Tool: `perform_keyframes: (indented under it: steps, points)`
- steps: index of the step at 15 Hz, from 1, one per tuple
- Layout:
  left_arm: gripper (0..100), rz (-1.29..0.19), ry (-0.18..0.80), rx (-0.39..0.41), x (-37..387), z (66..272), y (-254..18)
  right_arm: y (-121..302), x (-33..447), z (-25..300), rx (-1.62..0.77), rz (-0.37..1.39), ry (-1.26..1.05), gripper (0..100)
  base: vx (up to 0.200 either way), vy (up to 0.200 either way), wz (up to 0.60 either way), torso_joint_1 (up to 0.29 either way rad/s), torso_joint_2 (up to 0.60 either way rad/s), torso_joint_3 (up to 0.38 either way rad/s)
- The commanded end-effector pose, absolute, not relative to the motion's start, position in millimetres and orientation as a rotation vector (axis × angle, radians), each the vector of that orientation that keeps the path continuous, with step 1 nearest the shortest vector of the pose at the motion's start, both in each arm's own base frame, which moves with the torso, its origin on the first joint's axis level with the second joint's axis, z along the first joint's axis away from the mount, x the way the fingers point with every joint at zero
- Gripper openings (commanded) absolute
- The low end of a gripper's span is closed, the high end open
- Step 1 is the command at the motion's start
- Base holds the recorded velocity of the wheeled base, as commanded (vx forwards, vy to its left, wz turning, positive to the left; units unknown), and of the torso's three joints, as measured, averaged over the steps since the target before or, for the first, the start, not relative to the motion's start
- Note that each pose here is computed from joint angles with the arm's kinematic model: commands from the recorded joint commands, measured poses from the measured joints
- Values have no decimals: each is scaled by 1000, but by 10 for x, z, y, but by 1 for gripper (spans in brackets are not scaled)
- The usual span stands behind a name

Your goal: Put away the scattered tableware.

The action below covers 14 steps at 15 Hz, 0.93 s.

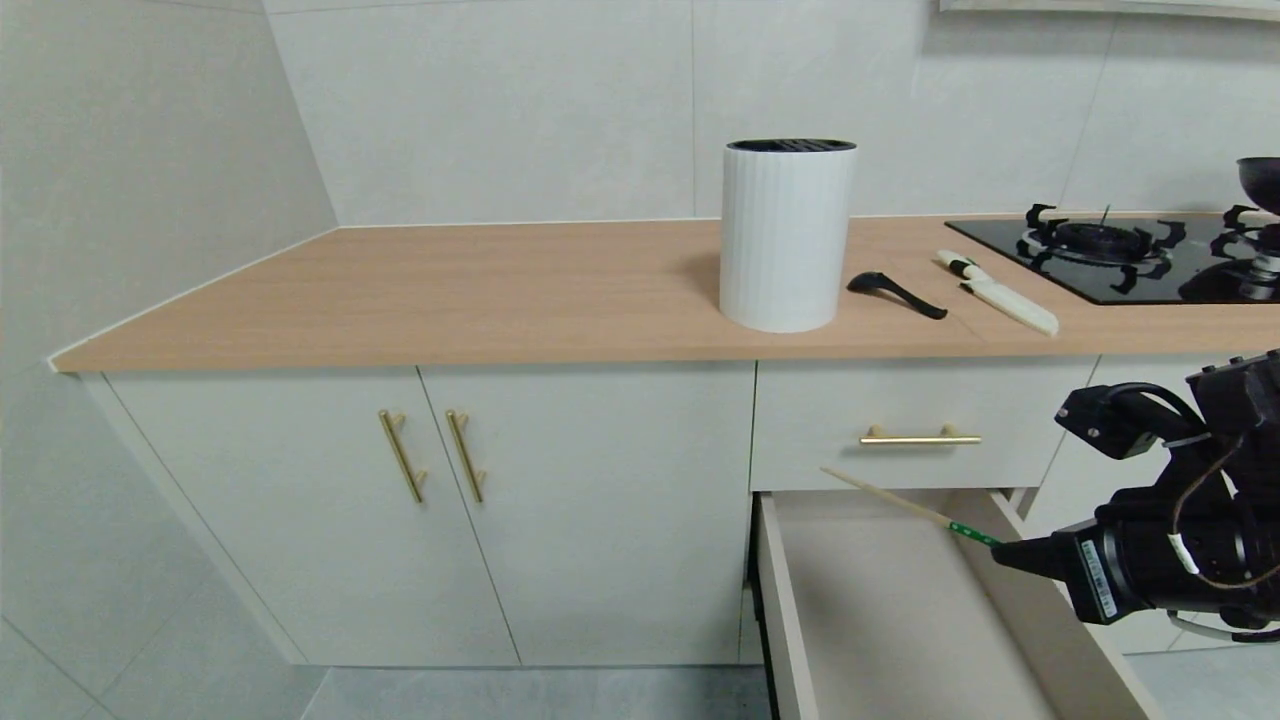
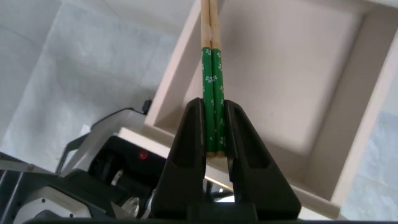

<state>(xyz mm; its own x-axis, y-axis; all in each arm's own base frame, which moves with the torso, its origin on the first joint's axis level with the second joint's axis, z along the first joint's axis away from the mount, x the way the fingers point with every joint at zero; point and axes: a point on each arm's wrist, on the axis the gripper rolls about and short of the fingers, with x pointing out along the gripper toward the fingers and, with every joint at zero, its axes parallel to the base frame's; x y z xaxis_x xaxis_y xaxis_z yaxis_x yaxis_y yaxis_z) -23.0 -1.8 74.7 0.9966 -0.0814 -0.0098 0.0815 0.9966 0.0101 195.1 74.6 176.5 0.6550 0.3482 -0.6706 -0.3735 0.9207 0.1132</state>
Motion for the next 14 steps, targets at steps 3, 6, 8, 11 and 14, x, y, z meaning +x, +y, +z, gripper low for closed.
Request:
perform_keyframes:
  steps: [3,6,8,11,14]
  points:
    - [100,-81,10,10,-230,746,-18,756,1980,1715,-39,406,775,0,0,0,0,-160,458,292]
    - [100,-81,10,10,-230,746,-18,761,1995,1696,-41,405,784,0,0,0,0,-141,444,312]
    - [100,-81,10,12,-230,746,-18,768,2014,1669,-43,402,796,0,0,0,0,-105,398,298]
    - [100,-81,10,10,-230,746,-18,770,2019,1663,-43,402,800,0,0,0,0,-30,131,77]
    - [100,-81,10,10,-230,746,-18,793,2082,1595,-47,397,830,0,0,0,0,0,0,0]
